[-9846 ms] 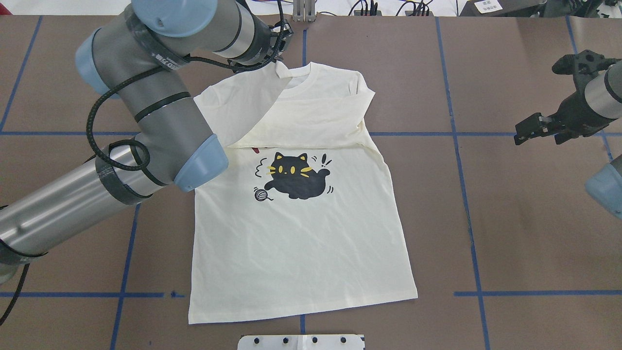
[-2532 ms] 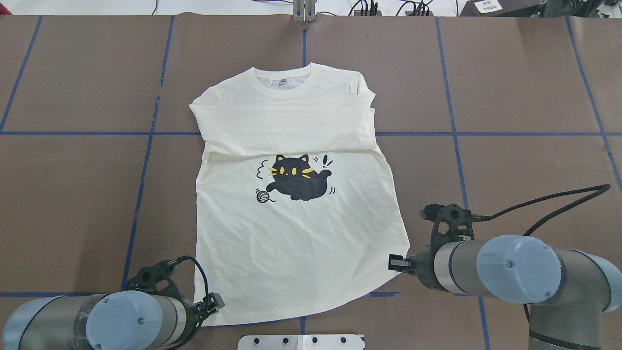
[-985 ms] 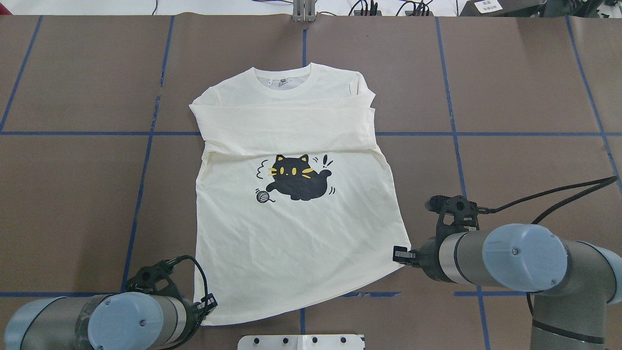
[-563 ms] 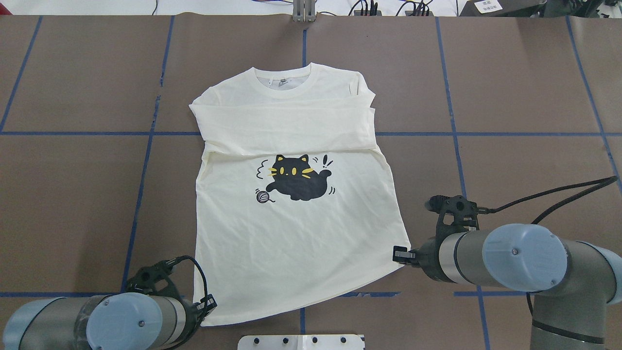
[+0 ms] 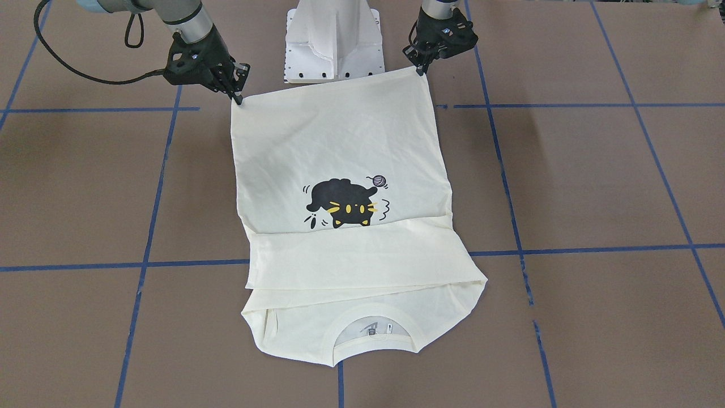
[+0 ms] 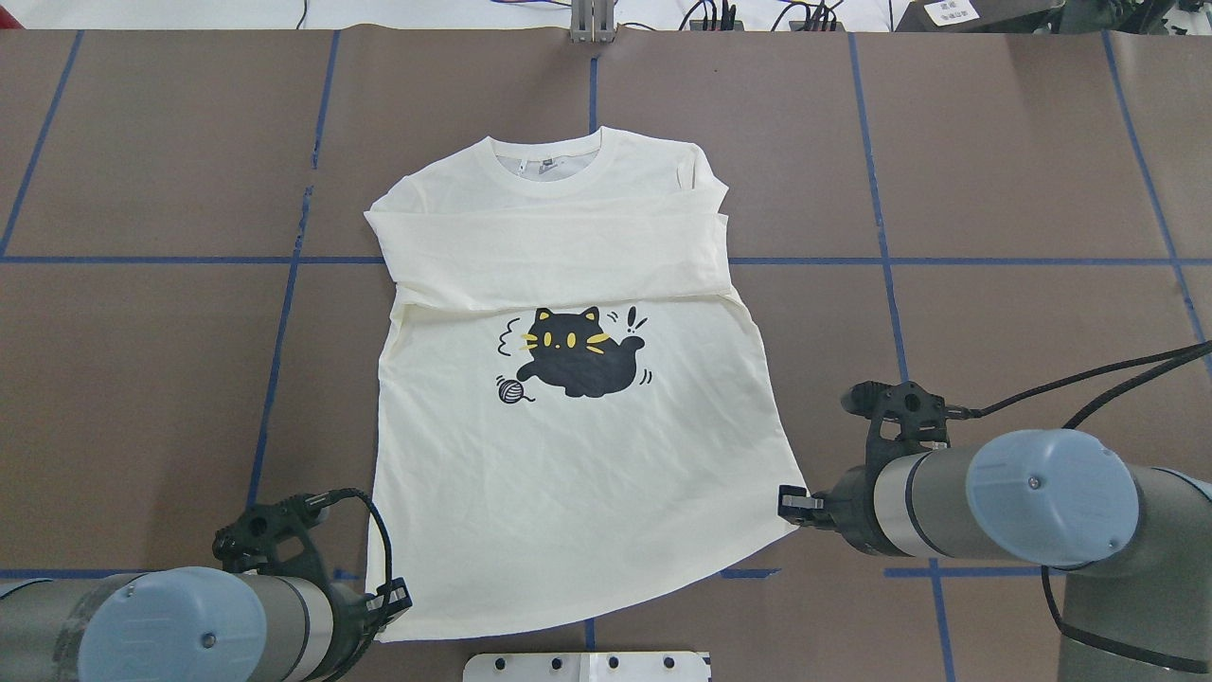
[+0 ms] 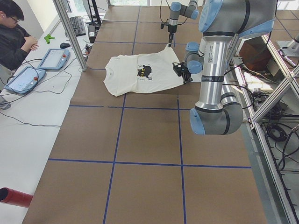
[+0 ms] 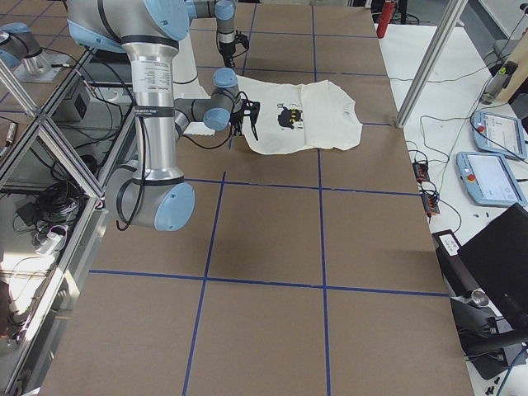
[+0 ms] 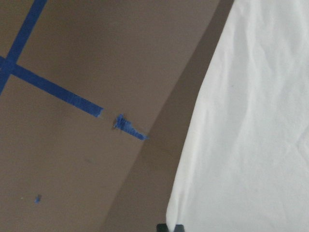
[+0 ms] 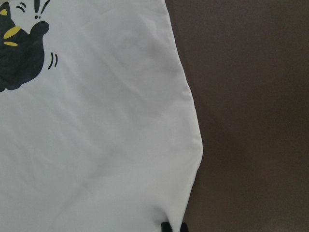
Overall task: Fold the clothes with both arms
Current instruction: 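Move both grippers to the hem corners nearest the robot and grasp them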
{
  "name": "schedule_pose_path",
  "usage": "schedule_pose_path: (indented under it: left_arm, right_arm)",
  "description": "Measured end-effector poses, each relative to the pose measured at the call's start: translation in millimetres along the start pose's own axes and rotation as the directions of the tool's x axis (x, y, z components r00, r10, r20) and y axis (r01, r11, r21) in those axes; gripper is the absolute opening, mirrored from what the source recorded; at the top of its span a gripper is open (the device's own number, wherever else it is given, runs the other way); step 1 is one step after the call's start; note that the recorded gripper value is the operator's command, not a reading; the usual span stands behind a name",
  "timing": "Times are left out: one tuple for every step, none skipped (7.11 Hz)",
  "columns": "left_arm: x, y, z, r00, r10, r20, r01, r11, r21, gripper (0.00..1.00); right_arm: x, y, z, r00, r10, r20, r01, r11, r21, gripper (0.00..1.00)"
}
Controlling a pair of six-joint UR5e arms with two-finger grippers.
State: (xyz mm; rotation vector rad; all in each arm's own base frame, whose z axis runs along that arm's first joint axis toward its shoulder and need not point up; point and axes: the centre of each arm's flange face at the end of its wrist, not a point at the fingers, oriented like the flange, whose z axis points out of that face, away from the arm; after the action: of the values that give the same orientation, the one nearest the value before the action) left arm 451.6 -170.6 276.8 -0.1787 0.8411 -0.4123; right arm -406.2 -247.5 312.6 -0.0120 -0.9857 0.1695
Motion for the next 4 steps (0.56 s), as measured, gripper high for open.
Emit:
schedule_pose_path:
  left_arm:
    - [2.9,2.8,-19.3,0.999,0.039,-0.031,-0.039,0.999,-0.013,0.0]
    - [4.7,7.0,-39.8,0.996,0.068,-0.065,-0.07,0.997,-0.031,0.0]
    - [4.4,12.7,-64.8,0.989,0.108,-0.098,-0.115,0.991,-0.063,0.0]
    - [1.8,17.7,-89.8,0.979,0.164,-0.125,-0.176,0.979,-0.099,0.0]
  right_arm:
    - [8.6,7.1,-15.0,1.0,0.002,0.003,-0.002,0.999,-0.041,0.0]
    - [19.9,18.1,-32.4,1.0,0.014,0.001,-0.014,0.996,-0.092,0.0]
    - [25.9,35.0,-47.7,0.999,0.035,0.0,-0.035,0.988,-0.148,0.0]
    - [24.7,57.7,-60.5,0.998,0.055,0.004,-0.053,0.978,-0.203,0.0]
